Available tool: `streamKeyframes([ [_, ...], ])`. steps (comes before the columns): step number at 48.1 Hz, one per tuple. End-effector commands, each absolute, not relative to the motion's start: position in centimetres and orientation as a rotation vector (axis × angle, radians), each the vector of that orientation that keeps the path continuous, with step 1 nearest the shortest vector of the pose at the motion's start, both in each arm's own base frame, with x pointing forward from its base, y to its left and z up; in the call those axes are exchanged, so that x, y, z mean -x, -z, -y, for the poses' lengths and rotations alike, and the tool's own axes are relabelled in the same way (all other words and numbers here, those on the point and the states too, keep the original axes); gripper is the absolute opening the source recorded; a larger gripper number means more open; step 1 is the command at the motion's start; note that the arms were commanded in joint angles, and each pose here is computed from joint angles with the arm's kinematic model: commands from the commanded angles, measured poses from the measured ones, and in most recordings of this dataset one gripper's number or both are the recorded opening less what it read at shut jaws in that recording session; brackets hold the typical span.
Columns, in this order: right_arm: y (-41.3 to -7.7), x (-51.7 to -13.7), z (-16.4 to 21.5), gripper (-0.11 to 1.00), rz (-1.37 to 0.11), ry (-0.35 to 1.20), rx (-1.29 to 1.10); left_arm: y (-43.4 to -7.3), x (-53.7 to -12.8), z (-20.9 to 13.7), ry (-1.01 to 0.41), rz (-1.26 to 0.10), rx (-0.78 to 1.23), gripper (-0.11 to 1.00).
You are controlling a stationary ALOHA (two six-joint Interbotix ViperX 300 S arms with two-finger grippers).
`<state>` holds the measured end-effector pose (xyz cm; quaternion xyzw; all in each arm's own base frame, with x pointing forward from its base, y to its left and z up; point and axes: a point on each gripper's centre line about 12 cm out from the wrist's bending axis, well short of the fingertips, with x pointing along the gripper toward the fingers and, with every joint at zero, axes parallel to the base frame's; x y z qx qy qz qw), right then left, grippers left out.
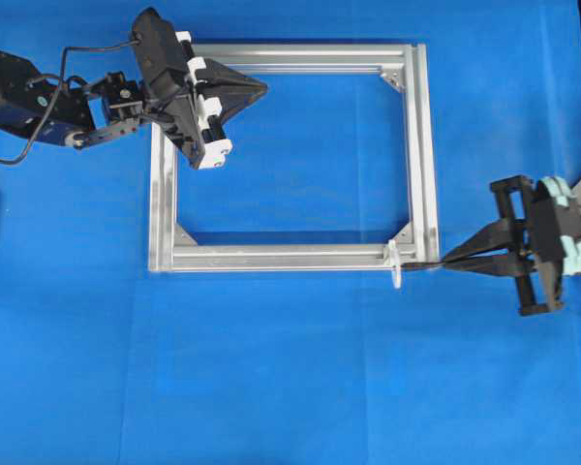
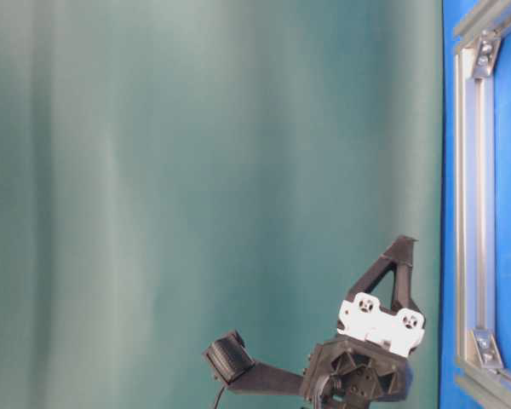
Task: Insert the wire through the string loop located on the right side.
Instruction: 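Push the USB plug through the zip-tie loop with the right gripper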
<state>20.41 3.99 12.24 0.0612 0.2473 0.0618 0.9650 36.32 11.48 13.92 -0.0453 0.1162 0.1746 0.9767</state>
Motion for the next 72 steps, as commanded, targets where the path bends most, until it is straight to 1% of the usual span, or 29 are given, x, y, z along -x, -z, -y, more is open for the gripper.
streamKeyframes([
  [1, -12.7, -22.1, -4.1, -0.04, -0.465, -0.117, -0.13, -15.8, -36.8, -11.7, -0.349, -0.172, 0.079, 0.0],
  [17, -12.1, -25.5, -4.3, -0.04, -0.481, -0.095, -0.127, -15.6, -36.8, -11.1, -0.333, -0.178, 0.076, 0.0],
  [29, -12.1, -25.7, -4.3, -0.04, -0.483, -0.092, -0.13, -15.7, -36.8, -10.5, -0.319, -0.166, 0.072, 0.0],
  [36, -12.0, -25.7, -4.4, -0.04, -0.486, -0.093, -0.128, -15.6, -37.0, -9.6, -0.295, -0.167, 0.072, 0.0],
  [44, -12.0, -25.7, -4.3, -0.04, -0.487, -0.09, -0.13, -15.4, -37.5, -6.6, -0.217, -0.174, 0.079, 0.0],
  [59, -12.0, -25.7, -4.3, -0.04, -0.487, -0.091, -0.129, -15.2, -37.8, 2.4, 0.017, -0.191, 0.063, 0.0],
  [67, -12.0, -25.7, -4.3, -0.04, -0.489, -0.091, -0.129, -15.2, -37.6, 4.8, 0.08, -0.194, 0.059, 0.0],
  [72, -12.0, -25.7, -4.4, -0.04, -0.489, -0.092, -0.13, -15.1, -37.4, 5.2, 0.091, -0.201, 0.059, 0.0],
])
